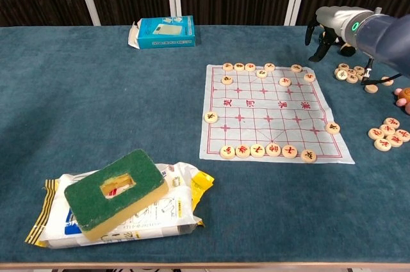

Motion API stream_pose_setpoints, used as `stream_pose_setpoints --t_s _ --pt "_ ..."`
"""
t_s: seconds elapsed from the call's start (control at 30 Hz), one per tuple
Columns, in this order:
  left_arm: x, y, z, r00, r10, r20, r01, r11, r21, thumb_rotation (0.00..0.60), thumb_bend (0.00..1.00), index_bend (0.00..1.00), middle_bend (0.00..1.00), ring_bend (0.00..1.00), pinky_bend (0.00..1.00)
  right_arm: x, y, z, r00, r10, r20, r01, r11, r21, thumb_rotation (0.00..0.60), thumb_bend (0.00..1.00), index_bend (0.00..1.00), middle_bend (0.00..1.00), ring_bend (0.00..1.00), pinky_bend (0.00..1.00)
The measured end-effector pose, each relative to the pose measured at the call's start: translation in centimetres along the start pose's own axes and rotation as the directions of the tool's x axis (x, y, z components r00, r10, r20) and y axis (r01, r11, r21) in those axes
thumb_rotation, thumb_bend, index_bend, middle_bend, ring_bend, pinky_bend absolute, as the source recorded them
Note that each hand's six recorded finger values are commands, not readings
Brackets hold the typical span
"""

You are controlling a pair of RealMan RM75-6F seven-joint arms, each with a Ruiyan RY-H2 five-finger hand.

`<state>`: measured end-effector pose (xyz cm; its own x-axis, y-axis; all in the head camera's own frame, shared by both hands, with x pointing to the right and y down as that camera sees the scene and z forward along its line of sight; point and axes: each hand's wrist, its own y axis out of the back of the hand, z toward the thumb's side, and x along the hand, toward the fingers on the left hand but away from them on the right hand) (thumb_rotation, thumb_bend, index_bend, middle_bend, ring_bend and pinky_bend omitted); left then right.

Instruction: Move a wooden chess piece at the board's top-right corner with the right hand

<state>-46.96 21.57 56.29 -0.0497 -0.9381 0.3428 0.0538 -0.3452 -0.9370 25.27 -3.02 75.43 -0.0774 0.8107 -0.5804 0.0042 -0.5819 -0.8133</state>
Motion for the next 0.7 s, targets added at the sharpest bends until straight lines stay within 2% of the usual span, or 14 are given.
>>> stream_pose_setpoints --t_s 0.2,0.33,0.43,0.57,0.7 --pt "0.1 0.3 -0.4 1.000 0.004 -0.006 -0.004 1.000 -0.018 0.600 0.05 0.01 0.00 0.00 0.05 4.0 2.0 0.0 0.993 -0.039 -0.109 0.033 0.998 -0.054 0.600 0.35 0.22 0.00 0.01 0.02" --pt "0.2 0.5 -0.7 1.000 0.010 -0.012 -0.010 1.000 -0.030 0.600 0.05 0.01 0.00 0.00 0.05 9.5 3.8 -1.9 0.983 -0.085 -0.165 0.074 0.994 -0.076 0.600 0.35 0.21 0.00 0.01 0.02" --pt "0.3 0.6 -0.8 1.000 0.012 -0.015 -0.012 0.999 -0.040 0.600 0.05 0.01 0.00 0.00 0.05 14.5 4.7 -5.8 0.981 -0.136 -0.141 0.127 0.989 -0.070 0.600 0.35 0.19 0.00 0.01 0.02" --pt "0.5 0.5 -1.0 1.000 0.007 -0.012 -0.007 0.999 -0.049 0.600 0.05 0.01 0.00 0.00 0.05 21.2 4.4 -11.7 0.978 -0.196 -0.075 0.193 0.980 -0.043 0.600 0.35 0.19 0.00 0.01 0.02" --pt "0.8 0.6 -1.2 1.000 0.012 -0.015 -0.013 0.998 -0.057 0.600 0.05 0.01 0.00 0.00 0.05 26.5 3.4 -15.0 0.970 -0.235 -0.056 0.235 0.972 -0.019 0.600 0.34 0.19 0.00 0.01 0.02"
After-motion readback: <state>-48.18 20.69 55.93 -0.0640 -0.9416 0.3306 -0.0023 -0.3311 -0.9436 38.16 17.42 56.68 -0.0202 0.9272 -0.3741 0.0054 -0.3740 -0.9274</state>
